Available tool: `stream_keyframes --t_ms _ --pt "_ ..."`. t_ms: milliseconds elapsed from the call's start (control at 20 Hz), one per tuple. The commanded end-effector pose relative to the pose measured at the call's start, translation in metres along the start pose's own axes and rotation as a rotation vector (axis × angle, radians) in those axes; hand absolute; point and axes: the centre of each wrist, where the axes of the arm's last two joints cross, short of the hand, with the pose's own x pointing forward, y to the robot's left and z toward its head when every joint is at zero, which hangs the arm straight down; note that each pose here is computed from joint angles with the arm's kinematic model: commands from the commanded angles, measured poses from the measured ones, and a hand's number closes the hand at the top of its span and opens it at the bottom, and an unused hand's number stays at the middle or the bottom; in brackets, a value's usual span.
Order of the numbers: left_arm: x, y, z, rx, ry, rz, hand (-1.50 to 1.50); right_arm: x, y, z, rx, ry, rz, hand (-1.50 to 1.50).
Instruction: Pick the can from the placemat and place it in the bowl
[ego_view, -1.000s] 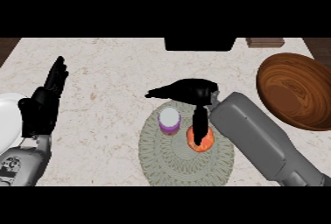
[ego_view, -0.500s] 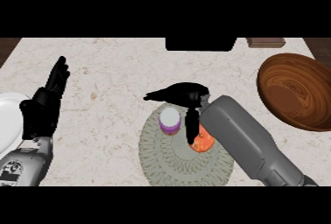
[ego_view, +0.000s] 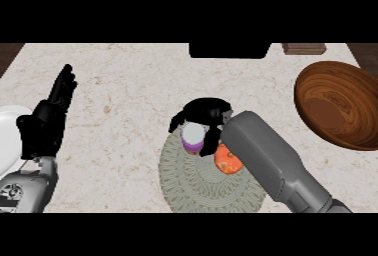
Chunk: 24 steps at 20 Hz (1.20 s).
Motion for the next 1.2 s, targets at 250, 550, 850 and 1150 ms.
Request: stream_keyframes --t_ms 250,550,850,1150 --pt "-0.005 -0.005 0.013 -0.004 0.009 0.014 0.00 -0.019 0.029 -0.013 -0.045 -0.056 0.045 1.50" --pt "0.001 0.010 0.022 0.021 0.007 -0.002 0.00 0.023 0.044 -0.008 -0.081 -0.055 0.015 1.50" --pt "-0.017 0.016 0.017 0.066 0.068 -0.018 0.00 0.038 0.131 0.002 -0.161 0.141 -0.061 1.50" --pt "-0.017 0.022 0.014 0.101 0.074 -0.018 0.00 0.100 0.143 0.040 -0.385 0.107 -0.148 1.50"
